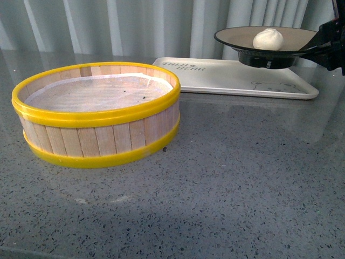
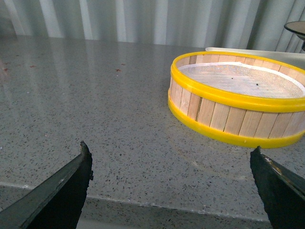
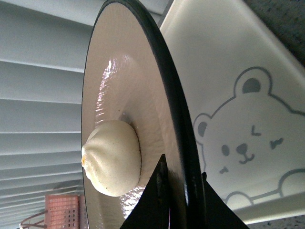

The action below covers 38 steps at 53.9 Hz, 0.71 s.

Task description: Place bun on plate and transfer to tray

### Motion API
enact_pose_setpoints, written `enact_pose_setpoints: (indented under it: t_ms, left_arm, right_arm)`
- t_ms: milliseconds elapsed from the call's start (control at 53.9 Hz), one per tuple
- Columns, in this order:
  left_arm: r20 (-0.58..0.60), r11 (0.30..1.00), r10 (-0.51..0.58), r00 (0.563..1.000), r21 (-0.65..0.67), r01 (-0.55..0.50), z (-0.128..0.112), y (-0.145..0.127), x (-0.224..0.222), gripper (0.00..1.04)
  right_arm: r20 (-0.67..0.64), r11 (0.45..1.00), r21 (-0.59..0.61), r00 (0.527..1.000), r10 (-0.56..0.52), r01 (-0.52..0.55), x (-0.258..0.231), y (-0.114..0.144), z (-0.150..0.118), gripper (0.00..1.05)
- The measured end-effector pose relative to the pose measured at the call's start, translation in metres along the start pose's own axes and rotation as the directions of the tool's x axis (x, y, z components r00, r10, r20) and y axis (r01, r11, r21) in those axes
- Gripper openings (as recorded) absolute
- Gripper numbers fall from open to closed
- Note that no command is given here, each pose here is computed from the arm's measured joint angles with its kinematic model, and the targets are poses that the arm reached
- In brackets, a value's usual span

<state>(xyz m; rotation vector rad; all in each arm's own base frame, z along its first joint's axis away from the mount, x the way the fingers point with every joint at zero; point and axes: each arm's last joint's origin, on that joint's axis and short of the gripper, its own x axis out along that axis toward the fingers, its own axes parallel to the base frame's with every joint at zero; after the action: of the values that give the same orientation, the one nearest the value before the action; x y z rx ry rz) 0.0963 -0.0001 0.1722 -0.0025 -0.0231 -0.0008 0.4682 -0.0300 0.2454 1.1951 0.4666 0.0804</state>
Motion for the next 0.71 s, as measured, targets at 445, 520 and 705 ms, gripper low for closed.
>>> enact_pose_setpoints:
  t_ms: [445,520,705]
  left_arm:
    - [0.000,1.000,0.000,1.000,0.000,0.000,0.000,0.000,0.000,0.98]
    - [0.000,1.000,0.000,1.000,0.000,0.000,0.000,0.000,0.000,0.98]
    - [0.000,1.000,0.000,1.000,0.000,0.000,0.000,0.000,0.000,0.98]
  right_arm:
    - [-0.004,0.999,0.038,0.999,-0.035,0.035,0.013,-0.006,0.008,0.03]
    - [-0.006,0.998,0.043,0.999,-0.045,0.045,0.016,-0.007,0.009,0.03]
    - [-0.010,0.994,0.060,0.996,-0.086,0.086,0.017,-0.012,0.008,0.03]
